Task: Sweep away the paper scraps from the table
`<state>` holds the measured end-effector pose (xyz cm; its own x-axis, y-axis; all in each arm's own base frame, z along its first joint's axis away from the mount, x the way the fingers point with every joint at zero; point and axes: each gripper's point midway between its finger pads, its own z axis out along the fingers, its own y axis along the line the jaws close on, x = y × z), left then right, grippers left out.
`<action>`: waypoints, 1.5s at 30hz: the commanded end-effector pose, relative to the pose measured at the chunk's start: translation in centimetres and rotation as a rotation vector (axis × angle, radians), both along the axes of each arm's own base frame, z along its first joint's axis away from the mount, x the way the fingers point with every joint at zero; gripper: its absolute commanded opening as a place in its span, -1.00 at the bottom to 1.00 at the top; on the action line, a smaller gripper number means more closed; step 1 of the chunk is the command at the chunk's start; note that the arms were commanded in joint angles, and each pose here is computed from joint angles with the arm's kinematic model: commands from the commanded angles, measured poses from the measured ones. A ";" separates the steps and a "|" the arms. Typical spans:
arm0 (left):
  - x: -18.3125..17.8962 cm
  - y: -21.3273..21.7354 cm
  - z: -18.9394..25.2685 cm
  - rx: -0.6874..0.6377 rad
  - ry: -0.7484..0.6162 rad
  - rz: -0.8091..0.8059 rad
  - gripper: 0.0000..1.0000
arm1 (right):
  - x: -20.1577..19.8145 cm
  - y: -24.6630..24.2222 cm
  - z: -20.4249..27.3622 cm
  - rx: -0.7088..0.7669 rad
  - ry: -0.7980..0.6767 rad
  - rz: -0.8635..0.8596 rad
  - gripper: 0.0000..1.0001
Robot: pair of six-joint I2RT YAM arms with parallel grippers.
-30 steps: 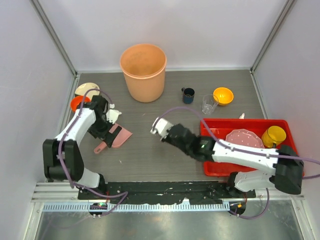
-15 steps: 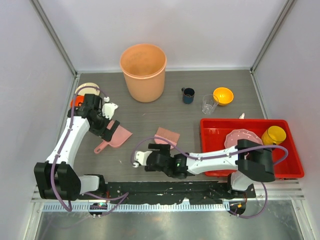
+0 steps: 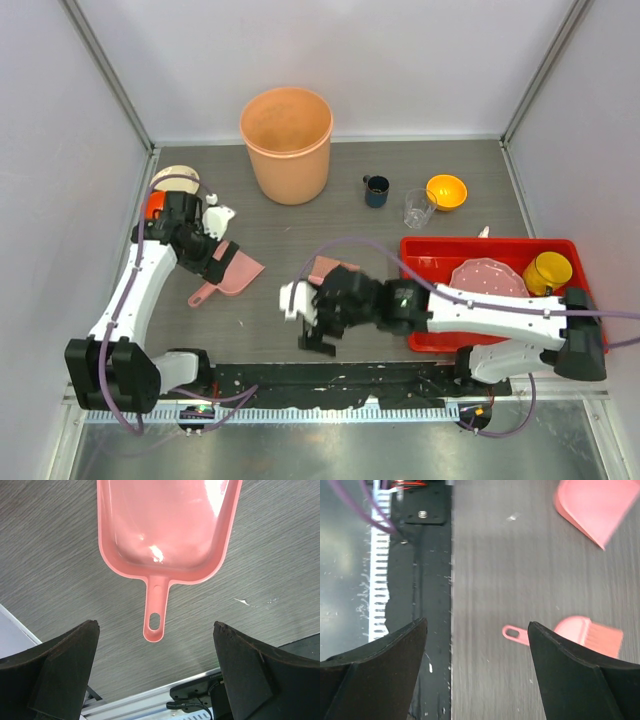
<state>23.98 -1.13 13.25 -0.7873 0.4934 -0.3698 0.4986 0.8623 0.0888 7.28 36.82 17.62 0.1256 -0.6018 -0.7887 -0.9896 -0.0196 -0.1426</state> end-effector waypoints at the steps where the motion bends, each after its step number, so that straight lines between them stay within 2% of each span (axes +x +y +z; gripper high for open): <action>1: 1.1 -0.5 1.1 -0.041 -0.126 -0.006 0.99 | 4.7 -3.1 2.5 0.093 0.254 -0.148 0.73; 2: 1.6 -0.5 1.0 -0.046 -0.156 -0.003 0.99 | 6.0 -4.0 2.5 0.106 0.308 -0.223 0.73; 3: 1.8 -0.6 1.3 -0.055 -0.183 0.002 0.99 | 8.9 -5.6 2.8 0.133 0.316 -0.331 0.73; 7: 3.0 -0.3 1.4 -0.080 -0.262 0.058 0.99 | 14.2 -9.6 3.8 0.213 0.358 -0.589 0.73; 16: 4.9 1.1 0.5 -0.124 -0.361 0.176 0.99 | 22.9 -20.3 4.7 0.439 0.461 -1.110 0.74; 19: 5.2 1.4 0.5 -0.136 -0.388 0.213 0.99 | 25.4 -25.5 4.8 0.553 0.459 -1.360 0.73; 21: 5.9 2.0 0.9 -0.138 -0.432 0.270 0.99 | 27.1 -31.1 4.6 0.611 0.324 -1.654 0.73; 23: 6.6 2.6 1.3 -0.130 -0.483 0.315 0.99 | 27.0 -34.5 3.4 0.619 0.214 -1.829 0.73; 24: 6.9 2.9 1.5 -0.139 -0.504 0.357 1.00 | 27.0 -36.7 4.5 0.659 0.091 -1.907 0.73; 26: 8.0 3.6 1.8 -0.133 -0.578 0.413 1.00 | 26.2 -38.2 3.3 0.643 0.005 -1.953 0.73; 28: 8.1 5.1 0.7 -0.101 -0.622 0.515 0.99 | 25.6 -39.7 5.1 0.751 -0.120 -1.983 0.72; 29: 9.3 5.5 1.7 -0.113 -0.713 0.546 0.99 | 25.1 -40.1 3.3 0.739 -0.139 -2.000 0.72; 30: 9.5 6.4 1.5 -0.097 -0.748 0.595 0.99 | 25.3 -40.5 4.6 0.825 -0.206 -1.982 0.71; 33: 10.0 7.1 0.2 -0.090 -0.827 0.632 0.99 | 24.0 -42.4 3.3 0.815 -0.323 -2.039 0.66; 36: 10.1 7.4 0.3 -0.093 -0.873 0.640 0.99 | 23.5 -43.4 1.7 0.760 -0.349 -2.104 0.65; 39: 10.4 6.8 0.9 -0.151 -0.924 0.644 0.99 | 23.4 -44.1 1.0 0.746 -0.384 -2.139 0.65; 43: 10.8 5.6 0.8 -0.218 -0.984 0.582 0.99 | 22.4 -45.5 0.0 0.724 -0.437 -2.221 0.68; 45: 10.9 4.8 0.2 -0.248 -0.969 0.549 1.00 | 22.0 -46.1 -0.2 0.737 -0.464 -2.252 0.69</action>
<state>33.13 4.68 10.50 -0.3725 0.0193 -0.9278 -0.1754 0.9803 0.0909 30.07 -7.17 15.94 -0.0238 0.2614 -0.9649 0.5727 0.7947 0.2011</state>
